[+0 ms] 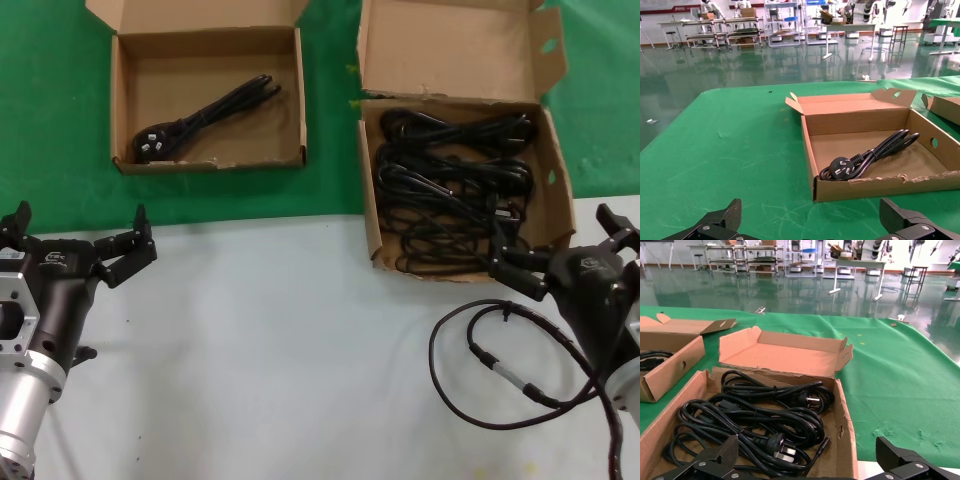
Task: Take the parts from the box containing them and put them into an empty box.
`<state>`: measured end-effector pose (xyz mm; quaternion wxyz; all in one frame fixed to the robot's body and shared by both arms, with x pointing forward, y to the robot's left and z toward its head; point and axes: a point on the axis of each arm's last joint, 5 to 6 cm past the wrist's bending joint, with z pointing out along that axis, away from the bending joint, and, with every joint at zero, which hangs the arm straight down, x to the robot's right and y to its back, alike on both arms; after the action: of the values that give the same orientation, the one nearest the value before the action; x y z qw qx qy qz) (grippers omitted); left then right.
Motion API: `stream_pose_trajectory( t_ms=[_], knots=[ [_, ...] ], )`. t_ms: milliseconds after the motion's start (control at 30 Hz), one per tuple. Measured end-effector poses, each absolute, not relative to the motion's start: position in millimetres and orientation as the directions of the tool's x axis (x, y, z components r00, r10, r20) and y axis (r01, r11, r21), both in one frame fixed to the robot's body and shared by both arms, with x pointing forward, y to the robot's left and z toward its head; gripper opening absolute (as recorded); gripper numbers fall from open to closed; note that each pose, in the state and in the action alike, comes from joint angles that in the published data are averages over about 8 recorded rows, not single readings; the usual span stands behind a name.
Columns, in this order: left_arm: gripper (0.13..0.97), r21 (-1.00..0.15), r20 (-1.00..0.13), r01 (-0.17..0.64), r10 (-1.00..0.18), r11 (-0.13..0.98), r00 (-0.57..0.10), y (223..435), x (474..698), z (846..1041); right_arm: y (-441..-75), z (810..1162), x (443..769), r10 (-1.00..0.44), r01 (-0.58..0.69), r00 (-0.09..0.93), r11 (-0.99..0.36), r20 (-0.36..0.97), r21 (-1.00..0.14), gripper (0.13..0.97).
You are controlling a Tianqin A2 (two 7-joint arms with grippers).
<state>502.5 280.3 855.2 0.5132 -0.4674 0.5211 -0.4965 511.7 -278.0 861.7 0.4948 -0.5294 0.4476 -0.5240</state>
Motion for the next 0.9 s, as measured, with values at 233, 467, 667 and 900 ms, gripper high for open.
stream_pose_trajectory(
  t_ms=[233,467,667,900],
  knots=[
    [0.966,-0.997,-0.071,0.022,-0.997,0.070,-0.036,280.3,502.5,855.2,-278.0,861.7,511.7,-0.992,0.045,0.050,-0.110,0.112,-0.993,0.966],
    [0.966,-0.997,-0.071,0.022,-0.997,0.070,-0.036,280.3,502.5,855.2,-278.0,861.7,511.7,-0.992,0.045,0.050,-0.110,0.112,-0.993,0.966],
    [0.966,-0.997,-0.071,0.022,-0.997,0.070,-0.036,280.3,502.5,855.2,-278.0,861.7,511.7,-0.992,0.045,0.050,-0.110,0.112,-0.993,0.966],
    [0.966,-0.997,-0.071,0.022,-0.997,0.070,-0.036,280.3,502.5,855.2,-278.0,861.7,511.7,-0.992,0.045,0.050,-0.110,0.112,-0.993,0.966]
  ],
)
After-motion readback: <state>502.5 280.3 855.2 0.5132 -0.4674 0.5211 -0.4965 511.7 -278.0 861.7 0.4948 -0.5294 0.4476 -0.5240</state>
